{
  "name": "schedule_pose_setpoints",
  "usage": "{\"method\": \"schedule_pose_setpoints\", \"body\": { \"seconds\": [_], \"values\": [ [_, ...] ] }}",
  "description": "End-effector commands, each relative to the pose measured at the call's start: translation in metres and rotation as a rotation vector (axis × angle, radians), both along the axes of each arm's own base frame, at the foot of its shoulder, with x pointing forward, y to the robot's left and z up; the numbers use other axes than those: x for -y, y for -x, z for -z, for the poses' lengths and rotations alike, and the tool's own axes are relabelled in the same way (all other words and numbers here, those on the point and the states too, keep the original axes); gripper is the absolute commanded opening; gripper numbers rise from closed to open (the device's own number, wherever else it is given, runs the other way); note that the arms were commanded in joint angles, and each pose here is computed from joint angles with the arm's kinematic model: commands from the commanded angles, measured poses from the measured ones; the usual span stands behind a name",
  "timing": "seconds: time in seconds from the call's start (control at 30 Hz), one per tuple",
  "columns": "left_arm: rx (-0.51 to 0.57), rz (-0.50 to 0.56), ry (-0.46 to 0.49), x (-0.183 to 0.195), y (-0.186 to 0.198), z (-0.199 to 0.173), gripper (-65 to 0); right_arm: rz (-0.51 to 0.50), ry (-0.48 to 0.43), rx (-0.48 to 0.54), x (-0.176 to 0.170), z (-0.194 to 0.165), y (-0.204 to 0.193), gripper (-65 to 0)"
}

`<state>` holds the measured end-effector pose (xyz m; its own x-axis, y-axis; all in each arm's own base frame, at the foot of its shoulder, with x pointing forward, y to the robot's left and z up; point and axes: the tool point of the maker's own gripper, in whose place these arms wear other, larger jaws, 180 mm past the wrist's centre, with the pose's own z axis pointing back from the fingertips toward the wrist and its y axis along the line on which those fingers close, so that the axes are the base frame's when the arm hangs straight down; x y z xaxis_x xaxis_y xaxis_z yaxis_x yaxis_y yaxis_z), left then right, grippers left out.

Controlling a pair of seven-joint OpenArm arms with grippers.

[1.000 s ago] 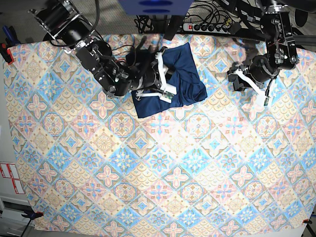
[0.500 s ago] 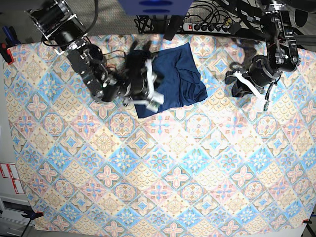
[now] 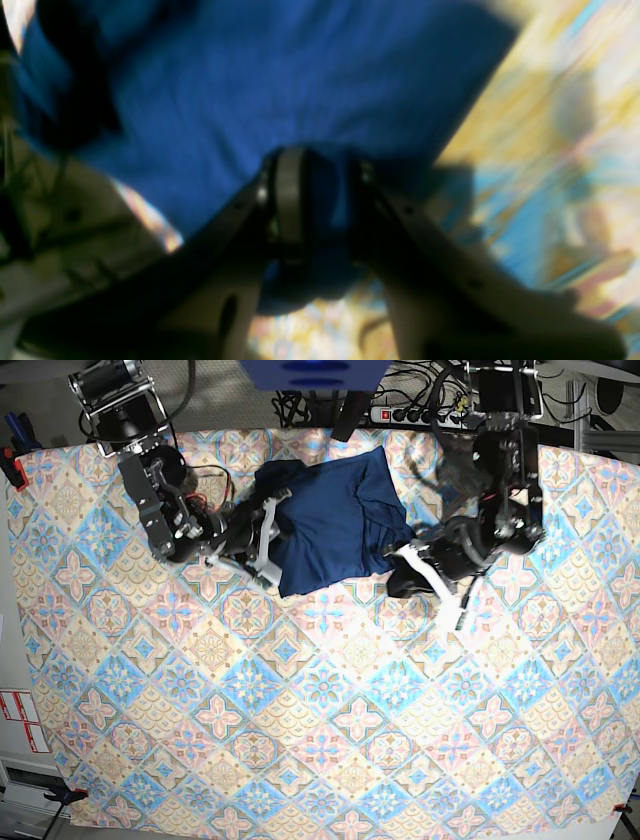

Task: Fold the T-shirt properly
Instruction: 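Grasp the folded bundle's sides with both grippers and square it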

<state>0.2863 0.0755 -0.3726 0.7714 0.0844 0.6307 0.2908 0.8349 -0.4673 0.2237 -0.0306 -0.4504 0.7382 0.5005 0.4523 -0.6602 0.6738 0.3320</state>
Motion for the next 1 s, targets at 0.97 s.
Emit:
{"method": "schedule_pose_setpoints", "body": {
  "seconds": [0.97],
  "values": [
    [-0.276, 0.399, -0.411, -0.07, 0.077, 0.081, -65.0, -0.048, 0.057, -0.031, 0.011, -0.004, 0.004, -52.2]
  ]
}}
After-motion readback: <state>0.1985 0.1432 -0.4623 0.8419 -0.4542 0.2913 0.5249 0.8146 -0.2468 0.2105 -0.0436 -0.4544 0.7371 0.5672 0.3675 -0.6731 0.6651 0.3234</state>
